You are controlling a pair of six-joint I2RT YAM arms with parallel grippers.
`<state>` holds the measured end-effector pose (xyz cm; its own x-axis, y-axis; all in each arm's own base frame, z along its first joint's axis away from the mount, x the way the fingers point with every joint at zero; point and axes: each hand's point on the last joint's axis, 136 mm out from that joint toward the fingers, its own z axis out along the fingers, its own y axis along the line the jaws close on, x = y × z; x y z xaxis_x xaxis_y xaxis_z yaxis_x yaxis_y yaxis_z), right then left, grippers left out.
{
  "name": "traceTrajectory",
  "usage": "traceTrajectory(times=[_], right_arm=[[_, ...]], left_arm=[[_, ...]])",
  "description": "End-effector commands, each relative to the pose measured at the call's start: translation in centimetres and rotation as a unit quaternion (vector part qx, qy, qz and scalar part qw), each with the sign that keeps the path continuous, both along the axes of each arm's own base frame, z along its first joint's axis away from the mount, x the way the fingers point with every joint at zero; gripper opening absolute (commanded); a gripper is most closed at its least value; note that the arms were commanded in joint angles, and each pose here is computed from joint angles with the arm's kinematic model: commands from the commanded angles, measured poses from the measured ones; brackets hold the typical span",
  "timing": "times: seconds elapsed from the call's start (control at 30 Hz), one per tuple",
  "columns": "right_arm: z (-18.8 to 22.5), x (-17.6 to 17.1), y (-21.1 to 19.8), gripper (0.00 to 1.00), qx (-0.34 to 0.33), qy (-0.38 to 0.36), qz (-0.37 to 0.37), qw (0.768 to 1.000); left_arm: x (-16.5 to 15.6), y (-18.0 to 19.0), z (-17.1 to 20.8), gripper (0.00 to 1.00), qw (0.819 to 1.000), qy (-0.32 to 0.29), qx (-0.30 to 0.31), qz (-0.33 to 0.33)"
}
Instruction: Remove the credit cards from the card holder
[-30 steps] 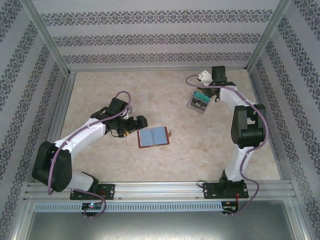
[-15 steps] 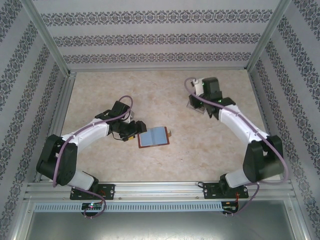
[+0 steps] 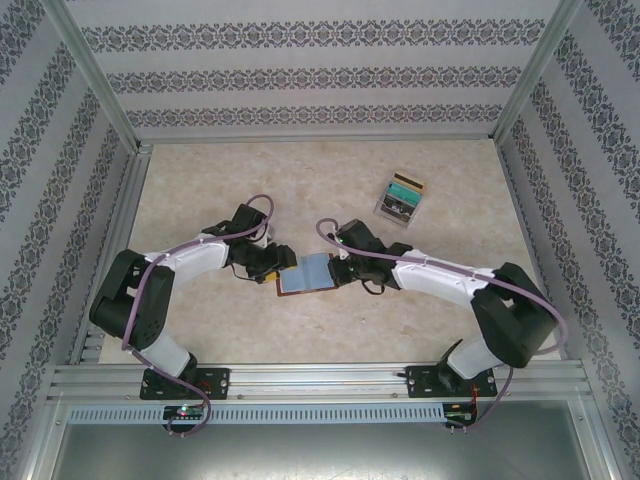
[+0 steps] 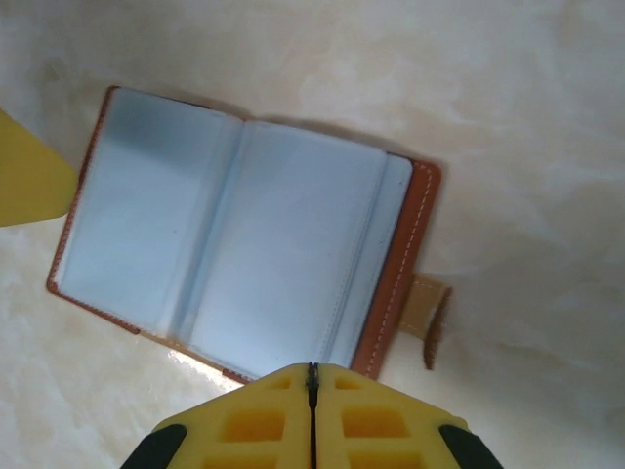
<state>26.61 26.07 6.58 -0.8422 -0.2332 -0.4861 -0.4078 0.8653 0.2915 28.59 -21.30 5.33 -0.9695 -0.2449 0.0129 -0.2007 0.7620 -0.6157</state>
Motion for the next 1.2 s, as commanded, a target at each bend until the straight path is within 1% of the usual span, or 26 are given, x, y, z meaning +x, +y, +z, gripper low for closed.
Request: traceTrajectory(times=[0.0,0.13,0.33,0.53,0.67,0.77,0.8,0.9,0.97,1.03,1.1,1.17], right_arm=[[-1.5,0.3,0.6,0.09,0.007,0.020,-0.031,0.999],[-3.5,0.1,0.8,0.08,-0.002,0.045,-0.036,0.998],[-5.3,-0.5,1.8,0.08,-0.007,0.072,-0.031,0.997],[-5.5,-0.6,2.2,0.09,-0.007,0.076,-0.029,0.997],[-4.9,-0.5,2.1,0.09,-0.003,0.069,-0.032,0.997],[-3.4,0.0,1.7,0.12,0.003,0.048,-0.040,0.998],[-2.6,0.2,1.5,0.14,0.006,0.037,-0.044,0.998],[-0.3,1.0,0.5,0.19,0.008,0.000,-0.056,0.998],[1.2,1.5,-0.5,0.21,0.006,-0.028,-0.067,0.997],[3.1,2.1,-2.2,0.25,0.004,-0.061,-0.089,0.994],[5.0,2.7,-4.2,0.25,-0.002,-0.099,-0.115,0.988],[7.0,3.1,-6.5,0.29,-0.011,-0.146,-0.137,0.980]], left_arm=[[0.2,-1.0,-0.2,0.59,1.000,-0.005,-0.016,-0.007],[0.2,-1.3,-0.9,0.59,1.000,0.001,-0.018,-0.007],[0.2,-2.4,-1.5,0.59,0.999,0.011,-0.035,-0.011],[0.0,-3.5,-1.9,0.59,0.998,0.018,-0.049,-0.017],[0.3,-3.4,-1.0,0.59,0.999,0.007,-0.047,-0.015],[0.6,-2.5,0.8,0.62,1.000,-0.020,-0.019,-0.015],[0.8,-2.1,1.5,0.65,0.999,-0.032,-0.005,-0.015],[1.6,-0.2,3.6,0.83,0.997,-0.067,0.048,-0.006],[2.3,1.5,5.1,0.93,0.992,-0.096,0.087,0.010],[3.0,3.7,6.6,1.00,0.982,-0.129,0.130,0.035],[3.7,6.0,8.0,0.99,0.969,-0.163,0.175,0.066],[4.3,8.9,9.4,0.99,0.946,-0.200,0.231,0.106]])
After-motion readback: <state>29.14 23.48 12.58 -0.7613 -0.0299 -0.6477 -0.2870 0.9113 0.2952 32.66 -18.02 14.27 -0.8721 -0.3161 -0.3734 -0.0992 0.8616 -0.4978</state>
